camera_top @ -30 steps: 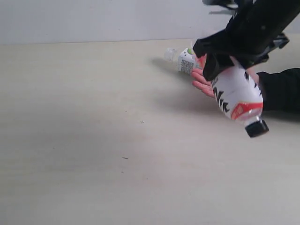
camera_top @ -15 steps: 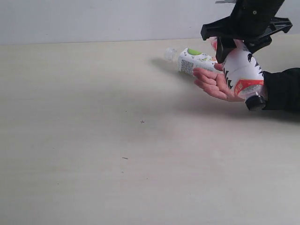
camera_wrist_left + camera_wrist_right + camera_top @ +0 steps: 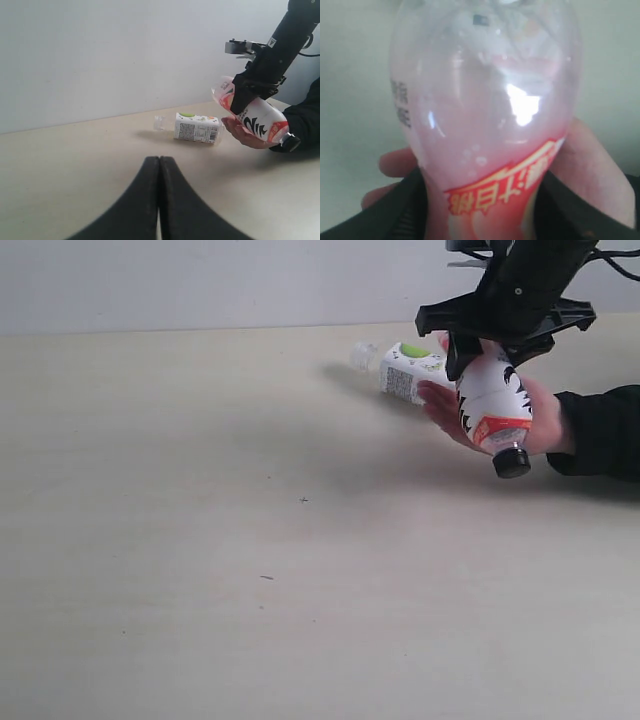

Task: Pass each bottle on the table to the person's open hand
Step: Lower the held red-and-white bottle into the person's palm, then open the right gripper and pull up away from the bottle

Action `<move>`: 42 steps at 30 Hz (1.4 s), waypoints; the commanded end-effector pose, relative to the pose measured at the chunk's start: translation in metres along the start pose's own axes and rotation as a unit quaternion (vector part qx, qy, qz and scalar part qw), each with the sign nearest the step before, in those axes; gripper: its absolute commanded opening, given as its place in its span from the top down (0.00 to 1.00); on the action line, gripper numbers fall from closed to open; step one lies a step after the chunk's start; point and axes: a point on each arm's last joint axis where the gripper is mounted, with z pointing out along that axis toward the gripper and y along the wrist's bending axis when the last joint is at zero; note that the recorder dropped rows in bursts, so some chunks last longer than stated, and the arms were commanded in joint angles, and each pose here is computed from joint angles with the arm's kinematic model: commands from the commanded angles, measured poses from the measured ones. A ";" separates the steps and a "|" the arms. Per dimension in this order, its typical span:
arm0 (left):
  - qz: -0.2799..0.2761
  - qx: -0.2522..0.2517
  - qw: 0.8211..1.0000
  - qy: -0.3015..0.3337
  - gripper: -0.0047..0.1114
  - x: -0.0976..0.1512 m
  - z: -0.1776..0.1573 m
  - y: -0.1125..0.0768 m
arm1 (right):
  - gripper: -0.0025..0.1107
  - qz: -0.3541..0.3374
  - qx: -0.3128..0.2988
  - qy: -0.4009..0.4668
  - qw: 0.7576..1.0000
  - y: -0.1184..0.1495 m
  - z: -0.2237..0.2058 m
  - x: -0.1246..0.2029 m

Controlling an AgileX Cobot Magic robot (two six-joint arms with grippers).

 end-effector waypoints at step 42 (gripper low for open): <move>0.001 -0.001 1.000 -0.003 0.96 0.001 -0.001 0.000 | 0.33 -0.053 -0.015 -0.101 0.993 0.000 -0.145 0.032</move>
